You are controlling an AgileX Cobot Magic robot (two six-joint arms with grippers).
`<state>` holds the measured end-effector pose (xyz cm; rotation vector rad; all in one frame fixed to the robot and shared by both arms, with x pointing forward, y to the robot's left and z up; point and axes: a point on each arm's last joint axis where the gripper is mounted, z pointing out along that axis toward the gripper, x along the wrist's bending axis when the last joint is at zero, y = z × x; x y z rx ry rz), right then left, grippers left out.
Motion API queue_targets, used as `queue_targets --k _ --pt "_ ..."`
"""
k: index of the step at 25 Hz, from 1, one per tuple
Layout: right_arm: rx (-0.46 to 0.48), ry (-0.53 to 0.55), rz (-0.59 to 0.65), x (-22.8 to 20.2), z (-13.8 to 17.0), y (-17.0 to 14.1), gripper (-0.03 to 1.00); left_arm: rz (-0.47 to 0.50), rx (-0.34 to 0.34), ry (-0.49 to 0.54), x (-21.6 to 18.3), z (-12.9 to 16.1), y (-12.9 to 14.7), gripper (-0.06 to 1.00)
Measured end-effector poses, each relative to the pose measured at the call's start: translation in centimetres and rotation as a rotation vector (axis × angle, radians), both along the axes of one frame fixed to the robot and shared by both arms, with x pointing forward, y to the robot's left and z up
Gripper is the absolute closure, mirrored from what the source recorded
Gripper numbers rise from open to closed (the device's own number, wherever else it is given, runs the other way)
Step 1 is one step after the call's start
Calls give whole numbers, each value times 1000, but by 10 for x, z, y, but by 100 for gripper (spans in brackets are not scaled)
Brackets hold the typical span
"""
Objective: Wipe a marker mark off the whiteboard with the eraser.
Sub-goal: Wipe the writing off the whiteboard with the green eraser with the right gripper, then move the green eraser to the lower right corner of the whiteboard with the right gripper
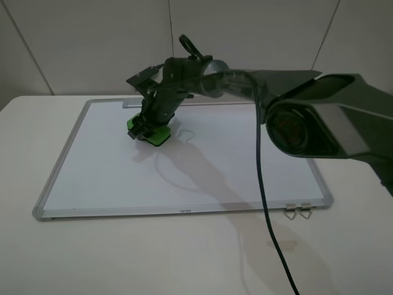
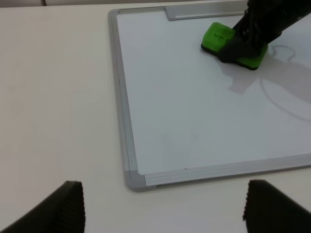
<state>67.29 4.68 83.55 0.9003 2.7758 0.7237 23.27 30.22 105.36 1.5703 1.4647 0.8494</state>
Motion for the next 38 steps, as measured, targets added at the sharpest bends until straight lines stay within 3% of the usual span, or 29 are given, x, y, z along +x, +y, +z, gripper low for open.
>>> queue_targets --k 6,16,23,26,31,35,38 --pt "19 15 -41 10 0 -13 38 0 0 0 0 0 0 26" --pt "14 31 -216 61 -1 -97 38 0 0 0 0 0 0 26" --pt "-53 77 -212 61 5 -113 38 0 0 0 0 0 0 26" --pt "-84 115 -225 58 14 -117 38 0 -1 0 0 0 0 26" --pt "-178 298 -293 42 42 -138 38 0 -1 0 0 0 0 26" --pt "-206 330 -368 37 65 -152 38 0 -1 0 0 0 0 26" --pt "-218 287 -433 32 97 -167 38 0 -1 0 0 0 0 26"
